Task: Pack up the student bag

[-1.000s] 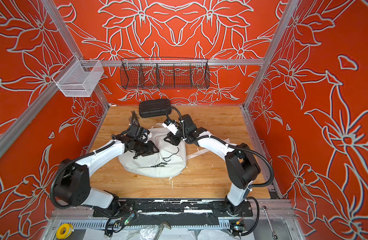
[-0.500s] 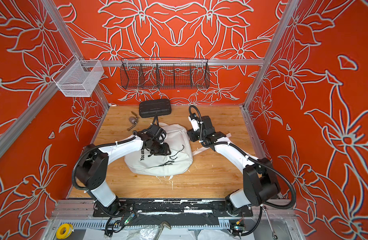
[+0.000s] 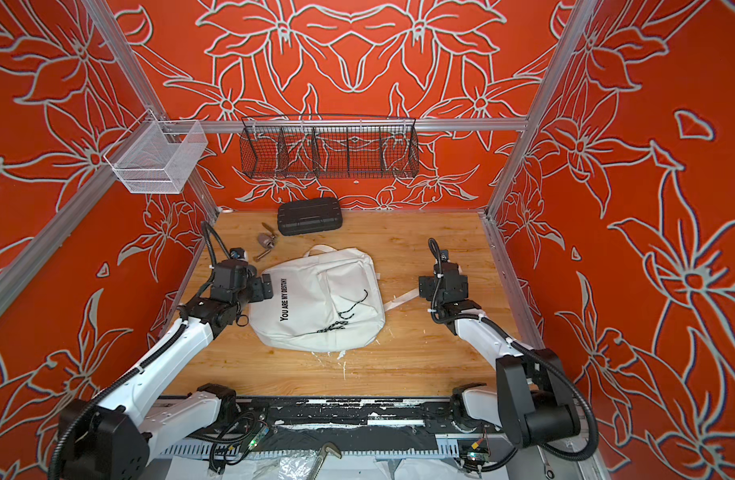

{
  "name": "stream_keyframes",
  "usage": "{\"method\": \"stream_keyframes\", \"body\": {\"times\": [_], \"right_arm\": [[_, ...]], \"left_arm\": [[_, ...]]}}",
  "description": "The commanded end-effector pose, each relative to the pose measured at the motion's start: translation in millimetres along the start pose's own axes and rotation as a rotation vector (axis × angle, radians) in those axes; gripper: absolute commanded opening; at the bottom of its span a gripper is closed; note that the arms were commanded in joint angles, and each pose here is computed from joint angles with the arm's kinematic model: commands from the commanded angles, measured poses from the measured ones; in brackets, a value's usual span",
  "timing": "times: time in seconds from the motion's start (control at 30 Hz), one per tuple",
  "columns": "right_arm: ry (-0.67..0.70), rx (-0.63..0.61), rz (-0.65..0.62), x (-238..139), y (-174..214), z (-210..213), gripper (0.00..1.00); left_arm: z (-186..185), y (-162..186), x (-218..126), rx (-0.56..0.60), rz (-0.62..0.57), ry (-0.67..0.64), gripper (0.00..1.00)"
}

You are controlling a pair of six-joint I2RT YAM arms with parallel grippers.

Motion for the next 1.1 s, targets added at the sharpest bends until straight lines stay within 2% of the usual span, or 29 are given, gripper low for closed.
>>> {"method": "stream_keyframes", "body": {"times": [0.0,0.1,0.17,0.23,0.33,0.4,0.53,0.6,0.7,1.07], "right_arm": [[0.032,-0.003,-0.154,8.5,-15.5,-3.7,0.97],[0.055,0.006,-0.239,3.9,-21.5,-13.7,0.97],[0.03,0.026,-0.246,5.8,-12.3,-14.6,0.97],[0.026,0.051,-0.313,4.0,-6.2,-16.9,0.97],[-0.005,0.039,-0.354,1.7,0.3,-12.5,0.97],[-0.01,0.032,-0.338,3.0,0.7,-11.2,0.97],[-0.04,0.011,-0.316,5.9,0.7,-5.5,0.97],[-0.042,0.01,-0.308,6.2,1.5,-5.3,0.97],[-0.042,0.01,-0.307,6.1,1.1,-5.4,0.97],[-0.043,0.011,-0.306,7.0,1.0,-5.3,0.97]], "left_arm": [[25.6,-8.1,11.6,0.018,-0.145,-0.116,0.98],[40.1,0.7,24.4,-0.071,-0.228,-0.107,0.99],[43.1,10.8,34.4,-0.129,-0.216,-0.047,0.98],[37.2,11.4,37.2,-0.125,-0.232,0.002,0.99],[13.8,12.7,40.2,-0.073,-0.266,0.148,0.98],[2.4,17.5,46.4,-0.034,-0.256,0.207,0.98],[-2.0,24.2,63.7,-0.026,-0.229,0.216,0.97],[1.3,21.0,74.3,-0.039,-0.152,0.181,0.97],[-8.6,20.3,74.0,0.023,-0.162,0.166,0.97],[-12.1,19.9,75.4,0.033,-0.149,0.184,0.97]]}}
Point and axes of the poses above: each gripper's point midway between its finger pads, its own x axis out along the fingers, its own z axis along the line the jaws close on, y = z × x, the point moved 1 cm from there along -x, back along the fingers, and after that the axes turned 2 degrees about x, right-handed, at the moved point
